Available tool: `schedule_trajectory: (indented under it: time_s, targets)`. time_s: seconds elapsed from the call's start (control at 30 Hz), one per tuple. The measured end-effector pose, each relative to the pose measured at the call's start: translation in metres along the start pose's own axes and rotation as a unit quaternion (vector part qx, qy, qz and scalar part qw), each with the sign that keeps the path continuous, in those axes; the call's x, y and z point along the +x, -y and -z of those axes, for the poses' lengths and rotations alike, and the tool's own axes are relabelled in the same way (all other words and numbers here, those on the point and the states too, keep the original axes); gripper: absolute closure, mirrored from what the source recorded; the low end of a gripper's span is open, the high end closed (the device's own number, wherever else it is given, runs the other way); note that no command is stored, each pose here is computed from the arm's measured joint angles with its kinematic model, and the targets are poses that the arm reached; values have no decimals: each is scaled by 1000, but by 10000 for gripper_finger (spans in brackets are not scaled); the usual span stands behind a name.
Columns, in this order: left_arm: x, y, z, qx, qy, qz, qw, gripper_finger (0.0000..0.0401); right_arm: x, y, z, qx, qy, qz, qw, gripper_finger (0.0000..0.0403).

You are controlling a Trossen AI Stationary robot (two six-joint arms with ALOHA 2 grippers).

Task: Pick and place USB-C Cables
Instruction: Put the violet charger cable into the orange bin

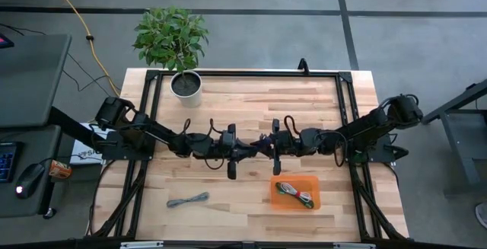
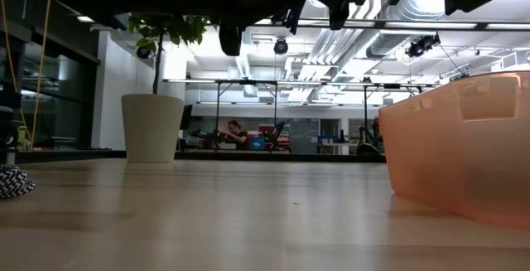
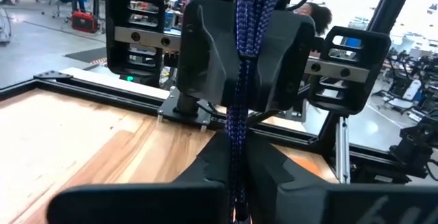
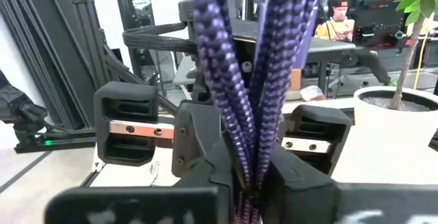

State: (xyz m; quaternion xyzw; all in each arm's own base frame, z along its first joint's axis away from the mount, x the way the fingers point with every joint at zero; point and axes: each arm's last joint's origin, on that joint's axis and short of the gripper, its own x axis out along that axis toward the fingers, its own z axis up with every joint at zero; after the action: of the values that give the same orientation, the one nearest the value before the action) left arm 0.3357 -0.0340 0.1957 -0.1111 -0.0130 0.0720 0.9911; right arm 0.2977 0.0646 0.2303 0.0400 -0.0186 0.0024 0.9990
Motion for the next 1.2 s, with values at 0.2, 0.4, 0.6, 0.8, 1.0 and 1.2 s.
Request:
schedule_trajectory:
  time_s: [0.2,0.4,0.6,0.8,1.0,1.2]
  targets:
    - [0,0,-1,17,0,0,1000,339,-3,0,-1,-4,-16,1,1000,393]
    - [-9,0,-11,36,-27,-4,999,260,-14,-1,-10,-10,-45,16,999,394]
    - [-36,1,-41,50,-82,-18,995,196,-43,-9,-20,-39,-114,46,992,393]
    - [-80,1,-50,63,-43,-21,997,182,-87,-14,-12,-44,-121,59,990,395]
    - [-110,-8,-47,57,1,-23,998,184,-127,-6,-1,-13,-80,57,995,395]
    - [-115,-11,-44,57,1,-27,998,185,-136,-4,-1,-3,-54,54,997,395]
